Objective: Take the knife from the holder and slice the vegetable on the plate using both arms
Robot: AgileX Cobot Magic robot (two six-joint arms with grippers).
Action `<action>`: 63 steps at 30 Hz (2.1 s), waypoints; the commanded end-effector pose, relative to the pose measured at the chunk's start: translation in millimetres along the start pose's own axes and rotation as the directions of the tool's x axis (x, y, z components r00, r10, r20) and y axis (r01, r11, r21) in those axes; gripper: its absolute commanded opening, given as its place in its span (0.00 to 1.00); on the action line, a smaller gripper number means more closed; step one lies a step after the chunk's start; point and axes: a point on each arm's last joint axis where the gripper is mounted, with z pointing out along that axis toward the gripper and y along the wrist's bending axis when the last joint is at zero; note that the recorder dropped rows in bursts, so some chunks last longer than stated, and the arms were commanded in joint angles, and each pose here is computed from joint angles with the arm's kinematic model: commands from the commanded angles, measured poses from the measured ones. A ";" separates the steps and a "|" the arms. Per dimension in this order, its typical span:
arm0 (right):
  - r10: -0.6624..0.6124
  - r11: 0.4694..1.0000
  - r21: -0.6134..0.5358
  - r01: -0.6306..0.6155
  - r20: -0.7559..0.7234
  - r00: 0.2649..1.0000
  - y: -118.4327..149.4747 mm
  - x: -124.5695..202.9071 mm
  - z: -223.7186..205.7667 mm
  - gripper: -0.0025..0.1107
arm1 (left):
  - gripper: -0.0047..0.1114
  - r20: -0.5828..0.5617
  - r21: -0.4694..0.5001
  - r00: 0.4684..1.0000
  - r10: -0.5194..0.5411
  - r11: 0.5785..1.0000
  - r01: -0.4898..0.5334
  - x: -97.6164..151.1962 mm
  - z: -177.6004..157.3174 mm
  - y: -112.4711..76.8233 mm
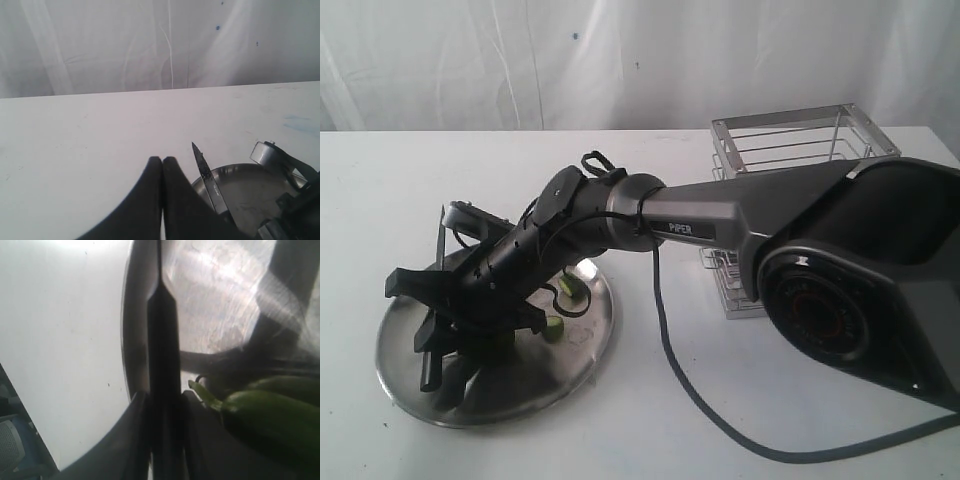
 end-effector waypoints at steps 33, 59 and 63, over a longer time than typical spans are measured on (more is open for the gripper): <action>-0.046 0.999 -0.007 0.049 0.208 0.977 4.9 -39.8 -68.0 0.41 | 0.04 0.002 0.014 1.000 -0.008 1.000 0.008 0.9 -0.8 -1.3; -0.562 0.622 0.759 0.193 0.261 0.785 4.0 -36.9 -391.5 0.02 | 0.04 0.001 0.011 0.999 -0.042 0.999 0.042 1.0 -0.8 -1.0; -0.584 0.540 0.813 0.220 0.174 0.793 -2.5 -28.7 -408.9 0.02 | 0.04 0.000 0.005 0.999 -0.042 0.999 0.042 1.1 -0.7 -0.5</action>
